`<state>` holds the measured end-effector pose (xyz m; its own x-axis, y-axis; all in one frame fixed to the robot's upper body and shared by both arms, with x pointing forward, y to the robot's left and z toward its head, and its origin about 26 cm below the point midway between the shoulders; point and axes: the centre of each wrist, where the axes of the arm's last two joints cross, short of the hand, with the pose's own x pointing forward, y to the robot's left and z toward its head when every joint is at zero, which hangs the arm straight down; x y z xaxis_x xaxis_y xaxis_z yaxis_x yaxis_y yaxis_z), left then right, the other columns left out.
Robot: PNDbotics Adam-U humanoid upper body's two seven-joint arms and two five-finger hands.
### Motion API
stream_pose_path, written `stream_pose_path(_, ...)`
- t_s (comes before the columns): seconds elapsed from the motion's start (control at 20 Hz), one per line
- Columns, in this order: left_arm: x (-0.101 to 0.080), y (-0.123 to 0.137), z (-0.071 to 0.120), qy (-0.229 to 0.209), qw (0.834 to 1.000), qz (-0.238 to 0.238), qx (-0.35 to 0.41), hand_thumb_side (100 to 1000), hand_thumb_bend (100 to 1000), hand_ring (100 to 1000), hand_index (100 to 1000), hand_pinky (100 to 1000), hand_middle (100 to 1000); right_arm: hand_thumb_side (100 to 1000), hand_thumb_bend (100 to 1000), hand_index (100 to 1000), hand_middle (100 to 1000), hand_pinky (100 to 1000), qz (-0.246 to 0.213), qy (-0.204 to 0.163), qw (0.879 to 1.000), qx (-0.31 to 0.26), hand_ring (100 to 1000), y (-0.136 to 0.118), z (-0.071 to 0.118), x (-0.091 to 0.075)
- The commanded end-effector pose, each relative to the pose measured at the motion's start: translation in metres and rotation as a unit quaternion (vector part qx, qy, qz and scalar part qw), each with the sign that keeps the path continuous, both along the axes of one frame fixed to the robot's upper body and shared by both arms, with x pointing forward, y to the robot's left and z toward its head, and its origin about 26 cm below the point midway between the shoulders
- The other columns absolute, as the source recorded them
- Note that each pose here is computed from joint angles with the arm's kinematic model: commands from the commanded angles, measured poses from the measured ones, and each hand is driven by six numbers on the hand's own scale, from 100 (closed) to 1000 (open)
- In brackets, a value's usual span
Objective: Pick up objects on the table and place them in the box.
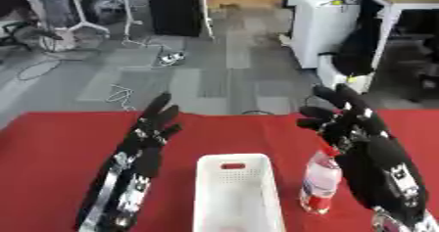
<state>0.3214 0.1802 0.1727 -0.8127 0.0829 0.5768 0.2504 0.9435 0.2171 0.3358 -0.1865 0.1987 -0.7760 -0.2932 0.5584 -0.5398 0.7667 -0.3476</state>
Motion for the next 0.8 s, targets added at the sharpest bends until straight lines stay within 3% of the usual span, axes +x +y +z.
stream_pose_path(0.05,-0.001,0.003,0.005,-0.01,1.0,0.005,0.001,806,100,1000,897,919,1000,758,312,1000,948,851,-0.015,-0.014,1.0,0.002,864,-0.006,0.007,0.0)
stream_pose_path(0.45,-0.001,0.006,0.002,-0.005,1.0,0.011,0.005,809,100,1000,892,921,1000,843,415,1000,974,874,-0.082,-0.029,0.996,-0.026,883,-0.035,0.005,0.012)
stream_pose_path(0.8,-0.002,0.007,-0.003,0.001,1.0,0.011,0.01,812,100,1000,890,923,1000,881,465,1000,980,887,-0.088,-0.028,0.995,-0.037,900,-0.052,0.008,0.026)
